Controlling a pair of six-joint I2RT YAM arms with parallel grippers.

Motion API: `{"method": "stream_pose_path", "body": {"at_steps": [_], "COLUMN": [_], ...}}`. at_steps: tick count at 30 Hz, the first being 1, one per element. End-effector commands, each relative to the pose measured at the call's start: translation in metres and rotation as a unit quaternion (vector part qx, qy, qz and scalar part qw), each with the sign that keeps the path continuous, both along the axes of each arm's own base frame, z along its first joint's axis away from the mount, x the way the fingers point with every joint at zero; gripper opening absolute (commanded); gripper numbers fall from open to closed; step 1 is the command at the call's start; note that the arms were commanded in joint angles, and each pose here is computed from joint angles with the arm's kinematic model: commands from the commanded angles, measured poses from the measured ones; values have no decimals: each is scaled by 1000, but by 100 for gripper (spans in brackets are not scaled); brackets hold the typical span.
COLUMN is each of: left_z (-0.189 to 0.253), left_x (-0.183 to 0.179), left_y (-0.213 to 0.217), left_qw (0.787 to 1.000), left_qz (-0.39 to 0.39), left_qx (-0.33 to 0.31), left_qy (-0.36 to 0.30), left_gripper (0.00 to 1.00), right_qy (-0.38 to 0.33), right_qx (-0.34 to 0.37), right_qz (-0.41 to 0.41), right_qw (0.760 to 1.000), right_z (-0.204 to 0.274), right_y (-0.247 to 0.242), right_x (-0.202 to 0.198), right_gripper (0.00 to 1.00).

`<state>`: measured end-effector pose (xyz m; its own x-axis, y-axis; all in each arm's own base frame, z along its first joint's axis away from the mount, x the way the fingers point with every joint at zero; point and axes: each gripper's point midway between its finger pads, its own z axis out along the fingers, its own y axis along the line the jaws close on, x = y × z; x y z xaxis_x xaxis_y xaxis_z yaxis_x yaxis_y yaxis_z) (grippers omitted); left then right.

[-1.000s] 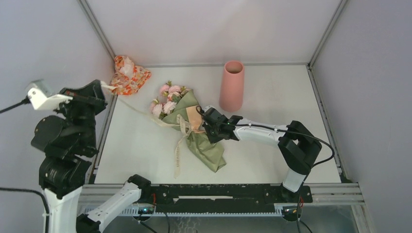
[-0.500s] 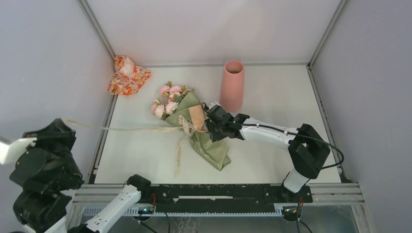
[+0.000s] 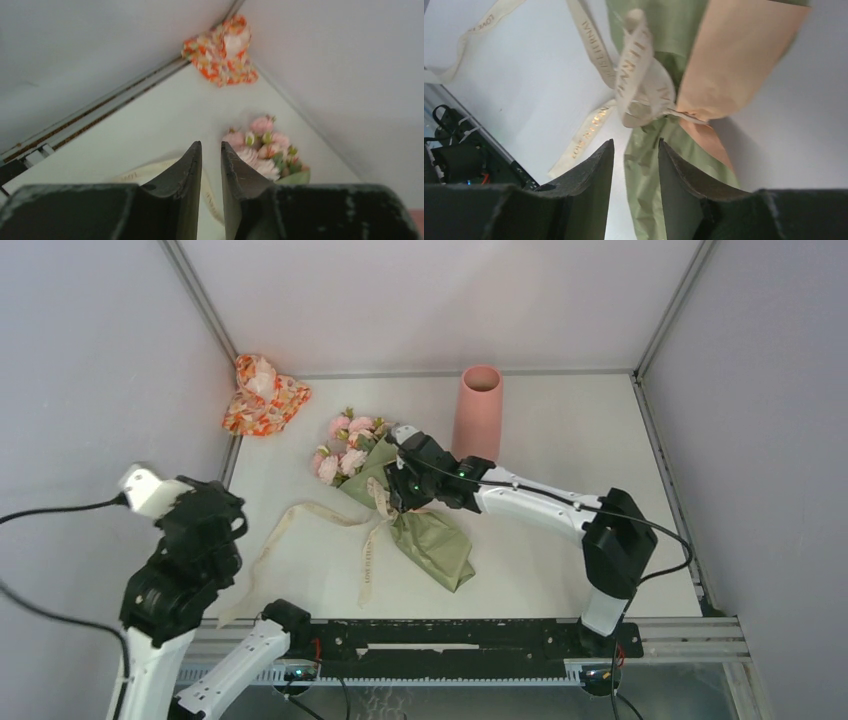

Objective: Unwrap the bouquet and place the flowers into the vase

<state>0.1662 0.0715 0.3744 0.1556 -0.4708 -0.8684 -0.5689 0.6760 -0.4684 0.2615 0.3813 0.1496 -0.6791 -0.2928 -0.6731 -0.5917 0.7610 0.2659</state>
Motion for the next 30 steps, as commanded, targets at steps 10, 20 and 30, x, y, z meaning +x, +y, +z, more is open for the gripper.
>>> {"method": "stream_pose_path", "body": {"at_steps": [10, 20, 30], "left_z": [-60, -81, -118], "left_x": [14, 19, 36], "left_y": [-31, -41, -60], "left_qw": [996, 993, 986], "left_qz": [-70, -92, -120], "left_qx": [-28, -33, -34], "left_qy": [54, 70, 114], "left_gripper": [26, 26, 23], "right_qy": [15, 16, 21], "right_qx": [15, 6, 7], "right_qz": [61, 45, 22], "right_qw": [998, 999, 1000], "right_z": [-9, -8, -8], "right_y": [69, 58, 31], "right_x": [13, 13, 4], "right_gripper": [46, 44, 45]}}
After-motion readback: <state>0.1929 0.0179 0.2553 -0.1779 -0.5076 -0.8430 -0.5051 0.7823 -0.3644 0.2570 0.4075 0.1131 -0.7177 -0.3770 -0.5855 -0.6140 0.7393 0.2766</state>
